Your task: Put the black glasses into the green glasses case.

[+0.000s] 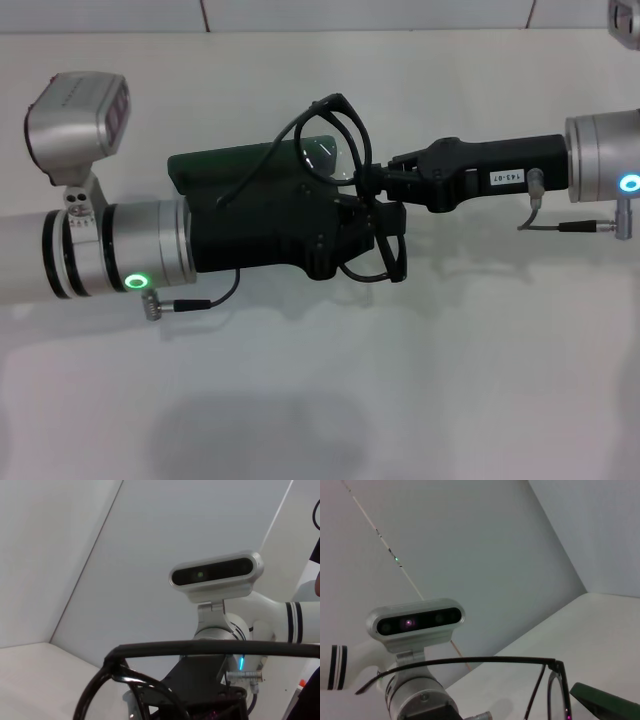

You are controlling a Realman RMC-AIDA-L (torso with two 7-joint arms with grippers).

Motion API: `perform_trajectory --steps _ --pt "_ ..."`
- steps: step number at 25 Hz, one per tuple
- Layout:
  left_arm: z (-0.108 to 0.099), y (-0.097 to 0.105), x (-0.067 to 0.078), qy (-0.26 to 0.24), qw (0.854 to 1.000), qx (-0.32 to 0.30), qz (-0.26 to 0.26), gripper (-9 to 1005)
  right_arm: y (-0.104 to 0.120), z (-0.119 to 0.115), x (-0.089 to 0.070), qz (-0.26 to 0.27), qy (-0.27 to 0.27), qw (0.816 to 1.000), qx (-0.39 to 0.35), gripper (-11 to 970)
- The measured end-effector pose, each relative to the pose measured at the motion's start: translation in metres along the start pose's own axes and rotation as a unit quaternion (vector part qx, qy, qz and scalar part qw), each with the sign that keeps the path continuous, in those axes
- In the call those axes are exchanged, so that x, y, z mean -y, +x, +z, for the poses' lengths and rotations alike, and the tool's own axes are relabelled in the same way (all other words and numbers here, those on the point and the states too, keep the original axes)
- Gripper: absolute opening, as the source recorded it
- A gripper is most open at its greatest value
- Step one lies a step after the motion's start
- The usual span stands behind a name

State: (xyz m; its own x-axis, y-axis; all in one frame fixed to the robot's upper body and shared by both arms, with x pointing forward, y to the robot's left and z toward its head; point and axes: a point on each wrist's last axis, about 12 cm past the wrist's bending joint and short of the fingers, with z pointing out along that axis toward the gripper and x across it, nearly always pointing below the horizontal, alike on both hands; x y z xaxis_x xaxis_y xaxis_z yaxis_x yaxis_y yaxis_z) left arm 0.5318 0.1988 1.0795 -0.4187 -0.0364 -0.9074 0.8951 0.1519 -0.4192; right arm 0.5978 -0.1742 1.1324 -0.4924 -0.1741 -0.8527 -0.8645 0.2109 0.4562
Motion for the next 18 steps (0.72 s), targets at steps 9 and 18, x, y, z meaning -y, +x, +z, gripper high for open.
perform_trajectory --steps 9,18 --pt "-0.001 0.0 0.0 0.0 1.0 0.001 0.0 9 -0.001 -0.002 0.001 -0.002 0.003 1.0 0.003 56" --pt "-0.015 -0.001 0.008 0.023 1.0 0.018 -0.009 11 0.003 -0.043 0.015 -0.016 0.078 0.995 0.054 60"
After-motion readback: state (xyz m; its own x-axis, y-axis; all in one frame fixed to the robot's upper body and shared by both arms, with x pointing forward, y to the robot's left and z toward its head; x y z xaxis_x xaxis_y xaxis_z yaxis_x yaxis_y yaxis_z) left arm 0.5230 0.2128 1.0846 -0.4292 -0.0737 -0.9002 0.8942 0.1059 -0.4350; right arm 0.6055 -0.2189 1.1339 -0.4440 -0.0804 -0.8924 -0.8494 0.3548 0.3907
